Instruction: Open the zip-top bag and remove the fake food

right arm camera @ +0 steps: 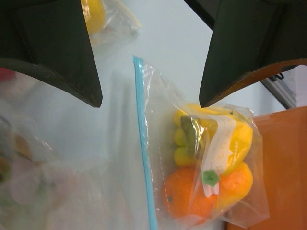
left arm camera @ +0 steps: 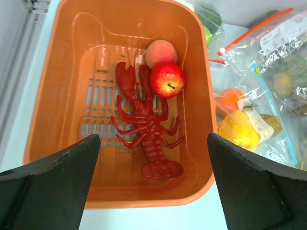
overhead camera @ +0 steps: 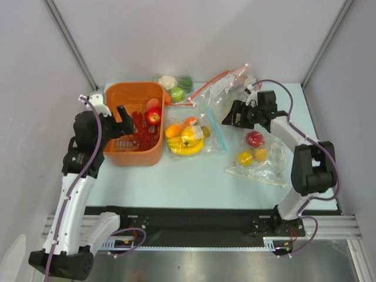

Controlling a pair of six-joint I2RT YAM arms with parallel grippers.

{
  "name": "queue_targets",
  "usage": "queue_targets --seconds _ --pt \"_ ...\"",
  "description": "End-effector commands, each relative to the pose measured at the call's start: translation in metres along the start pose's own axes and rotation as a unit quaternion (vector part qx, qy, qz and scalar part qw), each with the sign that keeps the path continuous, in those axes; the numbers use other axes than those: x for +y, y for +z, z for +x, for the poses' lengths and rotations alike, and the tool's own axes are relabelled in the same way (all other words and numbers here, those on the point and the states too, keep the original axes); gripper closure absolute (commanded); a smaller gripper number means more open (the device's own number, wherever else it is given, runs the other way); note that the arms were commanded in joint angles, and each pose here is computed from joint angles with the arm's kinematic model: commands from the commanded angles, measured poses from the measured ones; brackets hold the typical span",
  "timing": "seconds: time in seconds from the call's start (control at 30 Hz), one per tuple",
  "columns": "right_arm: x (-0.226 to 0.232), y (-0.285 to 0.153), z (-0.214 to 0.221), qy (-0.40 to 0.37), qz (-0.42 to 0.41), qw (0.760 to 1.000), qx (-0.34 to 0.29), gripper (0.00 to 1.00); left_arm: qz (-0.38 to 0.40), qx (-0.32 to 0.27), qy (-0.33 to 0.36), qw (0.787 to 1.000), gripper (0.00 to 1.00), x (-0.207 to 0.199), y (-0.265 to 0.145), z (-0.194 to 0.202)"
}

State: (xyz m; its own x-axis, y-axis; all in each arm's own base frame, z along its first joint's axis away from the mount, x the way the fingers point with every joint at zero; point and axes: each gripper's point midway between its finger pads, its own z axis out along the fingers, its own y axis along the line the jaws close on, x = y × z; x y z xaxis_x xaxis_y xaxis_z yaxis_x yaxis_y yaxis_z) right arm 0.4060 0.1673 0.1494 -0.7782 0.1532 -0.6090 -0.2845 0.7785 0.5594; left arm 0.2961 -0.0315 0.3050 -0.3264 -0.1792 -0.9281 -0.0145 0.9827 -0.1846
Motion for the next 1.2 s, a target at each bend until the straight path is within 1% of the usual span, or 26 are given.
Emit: queue_targets --seconds 0.0,0.03,0.07,0.1,0.17,0.2,0.27,0.3,0.33,0.4,0.43,0.47,0.53,0.6,0.8,0.9,0.93,1.0,1.03,1.07,1.13,1.17 --pt "0.031 0.021 -0.036 -0.018 -0.069 0.997 -0.033 0.12 0.046 -0.03 0.011 0.998 0.0 -0.018 0.006 -0.021" --pt "0.023 0.038 -0.03 -0.006 -0.068 0.998 -0.016 0.12 0.047 -0.029 0.014 0.998 0.0 -0.019 0.008 -0.021" --pt "0.032 0.043 -0.042 -0.014 -0.077 0.997 -0.024 0.13 0.047 -0.027 0.016 0.998 0.0 -0.018 0.01 -0.02" --pt "0.022 0.06 -0.037 -0.005 -0.072 0.997 -0.011 0.13 0.047 -0.023 0.022 0.998 0.0 -0.019 0.014 -0.019" --pt "0.023 0.074 -0.039 -0.005 -0.075 0.997 -0.006 0.13 0.047 -0.016 0.026 0.998 0.0 -0.019 0.018 -0.018" --pt "0.028 0.08 -0.049 -0.013 -0.08 0.997 -0.013 0.13 0.049 -0.011 0.029 0.998 0.0 -0.02 0.022 -0.017" --pt "0.019 0.099 -0.048 -0.004 -0.074 0.997 -0.006 0.14 0.054 -0.008 0.033 0.998 0.0 -0.022 0.026 -0.018" --pt "0.024 0.102 -0.059 -0.009 -0.08 0.997 -0.014 0.13 0.058 -0.006 0.034 0.998 0.0 -0.024 0.029 -0.019" --pt "0.015 0.115 -0.052 -0.001 -0.075 0.997 -0.001 0.13 0.061 -0.004 0.035 0.997 0.0 -0.025 0.031 -0.018" --pt "0.013 0.125 -0.051 0.002 -0.074 0.997 0.009 0.14 0.064 -0.009 0.035 0.997 0.0 -0.027 0.033 -0.023" --pt "0.018 0.126 -0.059 -0.004 -0.084 0.996 0.005 0.15 0.068 -0.006 0.035 0.997 0.0 -0.028 0.036 -0.022" --pt "0.018 0.133 -0.055 -0.004 -0.088 0.996 0.013 0.15 0.069 -0.005 0.036 0.997 0.0 -0.029 0.038 -0.022" --pt "0.031 0.137 -0.058 -0.016 -0.097 0.995 0.016 0.16 0.071 -0.004 0.039 0.997 0.0 -0.03 0.04 -0.023" --pt "0.029 0.145 -0.05 -0.014 -0.094 0.995 0.03 0.16 0.072 -0.002 0.04 0.997 0.0 -0.03 0.045 -0.023" --pt "0.038 0.151 -0.032 -0.008 -0.115 0.992 0.056 0.27 0.076 0.005 0.045 0.996 0.0 -0.032 0.054 -0.022" --pt "0.038 0.151 -0.021 -0.01 -0.12 0.99 0.073 0.38 0.08 0.006 0.045 0.996 0.0 -0.034 0.057 -0.022" --pt "0.041 0.15 -0.017 -0.012 -0.126 0.989 0.078 0.47 0.082 0.006 0.045 0.996 0.0 -0.034 0.057 -0.022" --pt "0.041 0.149 -0.014 -0.01 -0.131 0.988 0.083 0.61 0.085 0.003 0.046 0.995 0.0 -0.036 0.057 -0.024" --pt "0.043 0.147 -0.013 -0.01 -0.137 0.987 0.085 0.79 0.087 0.004 0.046 0.995 0.0 -0.036 0.058 -0.023" --pt "0.045 0.146 -0.014 -0.011 -0.141 0.986 0.085 0.86 0.088 0.001 0.046 0.995 0.0 -0.037 0.058 -0.025" --pt "0.05 0.142 -0.018 -0.014 -0.146 0.986 0.082 1.0 0.094 0.0 0.05 0.994 0.0 -0.039 0.058 -0.026" --pt "0.054 0.138 -0.023 -0.019 -0.15 0.986 0.076 1.0 0.096 -0.002 0.051 0.994 0.0 -0.04 0.057 -0.027"
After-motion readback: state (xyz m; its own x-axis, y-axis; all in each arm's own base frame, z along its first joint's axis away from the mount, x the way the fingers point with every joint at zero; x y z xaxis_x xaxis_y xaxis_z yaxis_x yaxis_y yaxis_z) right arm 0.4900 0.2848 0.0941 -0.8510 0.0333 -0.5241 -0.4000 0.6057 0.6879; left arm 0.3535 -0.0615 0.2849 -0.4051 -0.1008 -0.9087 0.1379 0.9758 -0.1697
